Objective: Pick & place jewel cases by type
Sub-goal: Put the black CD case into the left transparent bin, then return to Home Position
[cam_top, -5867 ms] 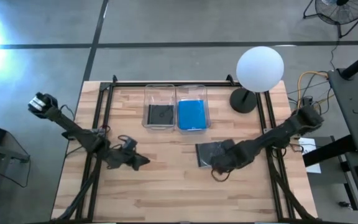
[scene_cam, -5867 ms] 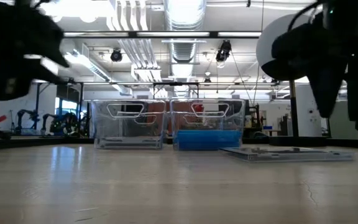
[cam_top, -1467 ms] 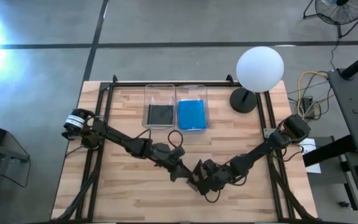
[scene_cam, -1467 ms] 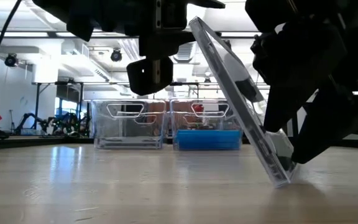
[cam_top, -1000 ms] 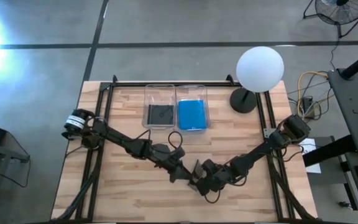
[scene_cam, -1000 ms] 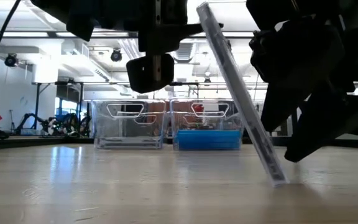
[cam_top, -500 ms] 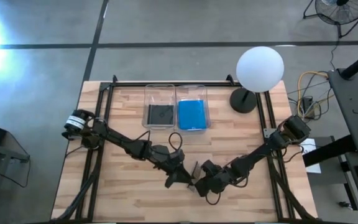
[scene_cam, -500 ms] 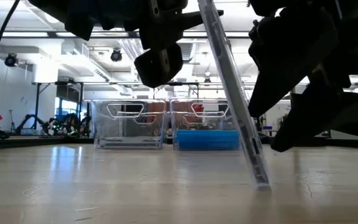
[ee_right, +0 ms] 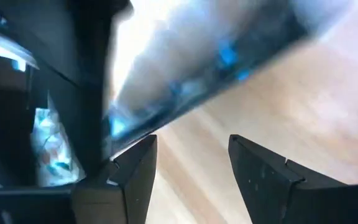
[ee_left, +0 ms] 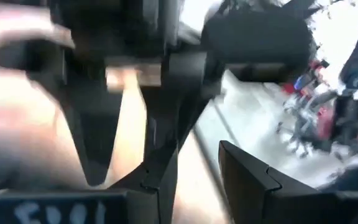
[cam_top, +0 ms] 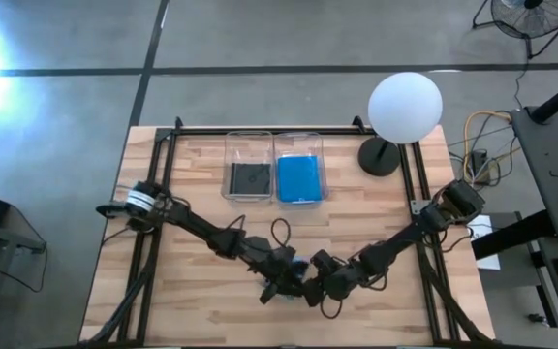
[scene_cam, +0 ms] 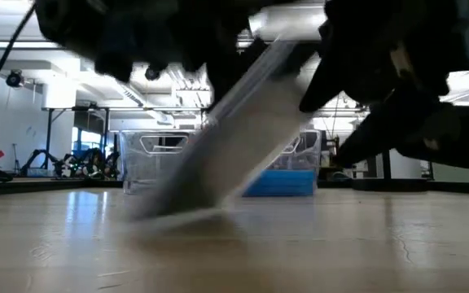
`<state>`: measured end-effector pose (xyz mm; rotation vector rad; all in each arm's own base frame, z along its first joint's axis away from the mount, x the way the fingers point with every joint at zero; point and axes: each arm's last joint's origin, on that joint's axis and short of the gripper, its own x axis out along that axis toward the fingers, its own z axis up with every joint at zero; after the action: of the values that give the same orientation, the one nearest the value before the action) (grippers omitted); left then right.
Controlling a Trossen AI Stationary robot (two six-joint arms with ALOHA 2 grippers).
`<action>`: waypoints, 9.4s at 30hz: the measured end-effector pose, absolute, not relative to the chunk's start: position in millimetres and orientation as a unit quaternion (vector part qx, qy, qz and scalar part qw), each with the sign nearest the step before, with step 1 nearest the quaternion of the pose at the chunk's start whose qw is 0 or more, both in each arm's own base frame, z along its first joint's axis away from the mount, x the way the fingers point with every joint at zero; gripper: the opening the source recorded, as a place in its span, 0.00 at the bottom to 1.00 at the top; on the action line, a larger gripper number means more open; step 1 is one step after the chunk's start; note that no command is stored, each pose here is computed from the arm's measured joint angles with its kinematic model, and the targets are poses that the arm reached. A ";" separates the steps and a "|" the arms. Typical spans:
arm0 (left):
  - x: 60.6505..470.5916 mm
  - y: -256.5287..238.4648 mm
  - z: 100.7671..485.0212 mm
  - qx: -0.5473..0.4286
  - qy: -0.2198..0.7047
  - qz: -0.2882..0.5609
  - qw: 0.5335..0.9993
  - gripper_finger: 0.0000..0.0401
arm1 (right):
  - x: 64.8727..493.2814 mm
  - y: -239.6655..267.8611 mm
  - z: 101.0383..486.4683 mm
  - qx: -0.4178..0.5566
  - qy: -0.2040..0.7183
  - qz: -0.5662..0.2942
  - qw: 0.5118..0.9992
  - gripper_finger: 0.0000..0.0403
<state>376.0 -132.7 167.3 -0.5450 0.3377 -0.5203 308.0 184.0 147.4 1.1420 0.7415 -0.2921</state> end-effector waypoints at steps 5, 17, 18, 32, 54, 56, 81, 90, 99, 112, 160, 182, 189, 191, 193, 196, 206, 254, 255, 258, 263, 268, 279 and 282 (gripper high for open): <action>370.4 -131.0 169.7 -0.246 0.154 -0.270 0.918 0.26 | 307.4 183.7 146.8 0.534 0.342 -0.142 0.760 0.48; 303.7 -84.7 185.4 -0.128 0.428 0.038 0.894 0.26 | 309.2 178.3 146.1 0.562 0.304 -0.187 0.747 0.49; 291.9 -81.3 188.0 -0.122 0.447 0.085 0.882 0.26 | 310.8 176.7 146.1 0.562 0.302 -0.189 0.747 0.49; 231.7 -26.8 152.2 -0.240 0.481 0.196 0.820 0.26 | 382.3 196.3 127.8 0.634 0.296 -0.230 0.677 0.58; 224.2 -82.8 129.8 -0.318 0.517 0.060 0.792 0.26 | 445.5 183.9 103.9 0.656 0.261 -0.356 0.612 0.62; 224.4 -90.5 131.9 -0.330 0.513 0.048 0.791 0.26 | 445.4 181.7 103.1 0.656 0.263 -0.358 0.610 0.62; 207.7 -115.4 126.8 -0.340 0.523 0.057 0.779 0.26 | 447.2 179.3 190.3 0.515 0.220 -0.251 0.789 0.60; 211.0 -116.2 128.0 -0.353 0.498 0.050 0.791 0.26 | 461.6 172.5 208.0 0.472 0.209 -0.216 0.829 0.59; 210.8 -115.8 127.7 -0.352 0.498 0.053 0.791 0.26 | 463.7 166.5 205.2 0.478 0.212 -0.201 0.828 0.58; 210.5 -115.4 127.3 -0.345 0.498 0.053 0.794 0.26 | 464.3 153.2 191.4 0.508 0.260 -0.187 0.800 0.56; 193.3 -122.1 158.5 -0.324 0.411 0.092 0.847 0.26 | 451.9 140.9 184.5 0.490 0.336 -0.209 0.777 0.09; 122.7 -128.4 232.3 -0.445 0.168 0.101 0.874 0.26 | 415.8 -12.8 317.7 0.502 0.139 -0.290 0.803 0.06; 119.0 -121.4 242.0 -0.454 0.128 0.107 0.875 0.26 | 436.9 -96.2 256.3 0.589 0.188 -0.307 0.724 0.11; 118.6 -120.6 243.5 -0.454 0.121 0.107 0.876 0.26 | 444.3 -102.7 242.8 0.609 0.190 -0.299 0.710 0.17; 118.5 -120.2 243.6 -0.449 0.120 0.109 0.879 0.26 | 452.2 -105.2 234.6 0.622 0.183 -0.286 0.705 0.24; 118.7 -120.3 243.1 -0.436 0.121 0.109 0.885 0.26 | 462.3 -105.8 230.3 0.645 0.183 -0.249 0.699 0.35; 117.8 -118.4 242.8 -0.424 0.117 0.116 0.890 0.26 | 417.7 -61.1 271.9 0.489 0.353 -0.278 0.748 0.54; 90.5 2.4 215.4 -0.269 -0.016 -0.074 0.960 0.26 | 104.6 14.3 219.6 0.220 -0.106 -0.007 0.970 0.58; 91.5 2.5 209.3 -0.271 -0.010 -0.072 0.960 0.26 | 103.0 13.8 218.1 0.223 -0.116 -0.007 0.968 0.58; 95.5 2.9 189.7 -0.275 0.013 -0.066 0.959 0.26 | 99.3 13.4 207.6 0.227 -0.128 -0.001 0.965 0.58; 101.3 3.5 165.9 -0.279 0.029 -0.053 0.958 0.26 | 98.8 12.4 192.2 0.272 -0.126 -0.012 0.954 0.57; 99.1 2.7 168.6 -0.280 0.003 -0.050 0.959 0.26 | 97.6 10.8 191.6 0.227 -0.133 -0.032 0.964 0.58; 99.8 2.1 172.2 -0.285 -0.006 -0.052 0.957 0.26 | 104.2 10.6 177.4 -0.015 -0.046 -0.085 0.995 0.58; 100.3 2.5 170.0 -0.273 -0.003 -0.043 0.961 0.26 | 104.8 10.4 176.8 -0.035 -0.040 -0.089 0.995 0.58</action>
<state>100.3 2.5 170.0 -0.5537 -0.0063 -0.0869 104.8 10.4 176.8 -0.0711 -0.0806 -0.1793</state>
